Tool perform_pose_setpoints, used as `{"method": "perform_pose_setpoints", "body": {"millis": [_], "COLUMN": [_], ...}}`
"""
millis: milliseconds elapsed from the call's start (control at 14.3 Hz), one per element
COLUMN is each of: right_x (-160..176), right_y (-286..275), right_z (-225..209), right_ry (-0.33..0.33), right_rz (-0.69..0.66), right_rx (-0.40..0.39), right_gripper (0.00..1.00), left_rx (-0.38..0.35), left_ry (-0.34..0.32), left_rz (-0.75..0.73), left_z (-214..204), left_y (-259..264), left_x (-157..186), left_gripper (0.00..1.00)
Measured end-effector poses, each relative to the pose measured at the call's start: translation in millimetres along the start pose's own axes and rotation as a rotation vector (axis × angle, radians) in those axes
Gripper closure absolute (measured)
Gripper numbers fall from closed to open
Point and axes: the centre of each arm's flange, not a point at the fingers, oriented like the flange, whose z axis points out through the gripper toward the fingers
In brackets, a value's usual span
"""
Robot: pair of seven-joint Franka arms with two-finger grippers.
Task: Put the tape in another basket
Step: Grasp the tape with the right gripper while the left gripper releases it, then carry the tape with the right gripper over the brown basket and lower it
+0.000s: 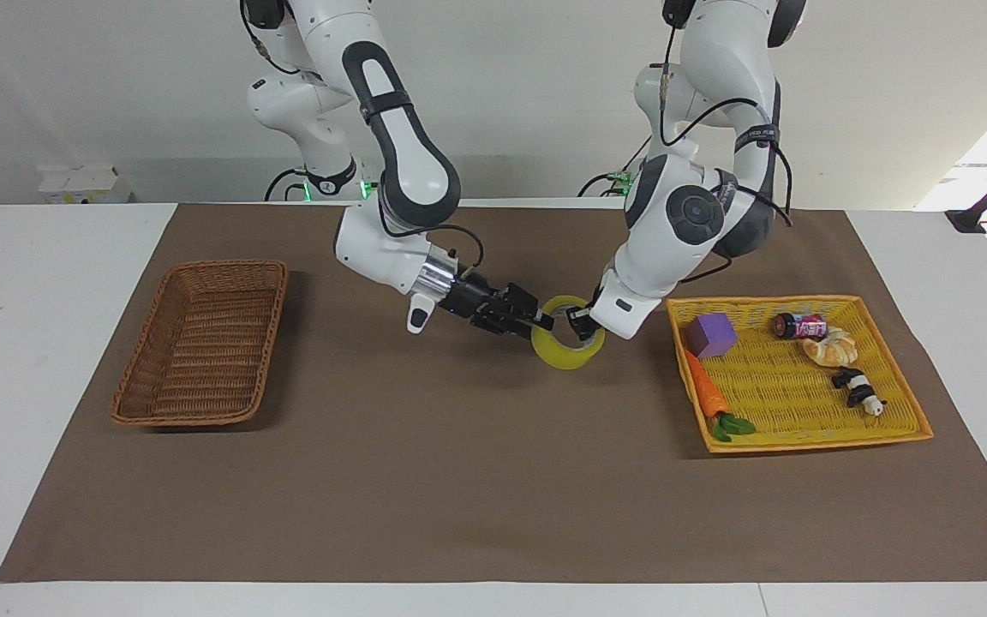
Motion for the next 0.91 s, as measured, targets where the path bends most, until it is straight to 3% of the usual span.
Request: {"method": "perform_pose_setpoints", "body": {"millis": [140, 210, 420, 629, 909], "right_x": [-4.2, -6.0, -7.5, -7.0, -4.8], "right_y": [-0.2, 0.5, 3.0, 2.6, 2.0], "right_z": [4.2, 6.3, 9.7, 9.3, 7.4], "right_ry": [-0.008, -0.012, -0.02, -0.027, -0.023], "right_rz": [0.005, 0.006, 0.008, 0.009, 0.009], "right_rx": [0.004, 0.003, 0.0, 0.004, 0.007], "right_gripper": [0.38, 0.4, 0.45, 0.45, 0.45], "left_rx": [-0.001, -0.002, -0.009, 0.008, 0.041], "left_ry": [0.001, 0.003, 0.014, 0.065, 0.141], "left_rz": [0.0, 0.0, -0.009, -0.067, -0.113], "left_z": [-1.0, -2.6, -30.4, -98.2, -171.0], "left_y": [0.1, 0.2, -4.8, -53.5, -190.8], "left_x": [-0.3, -0.6, -6.3, 3.1, 35.6], "left_gripper": [0.78, 0.71, 0.38, 0.04, 0.0]}}
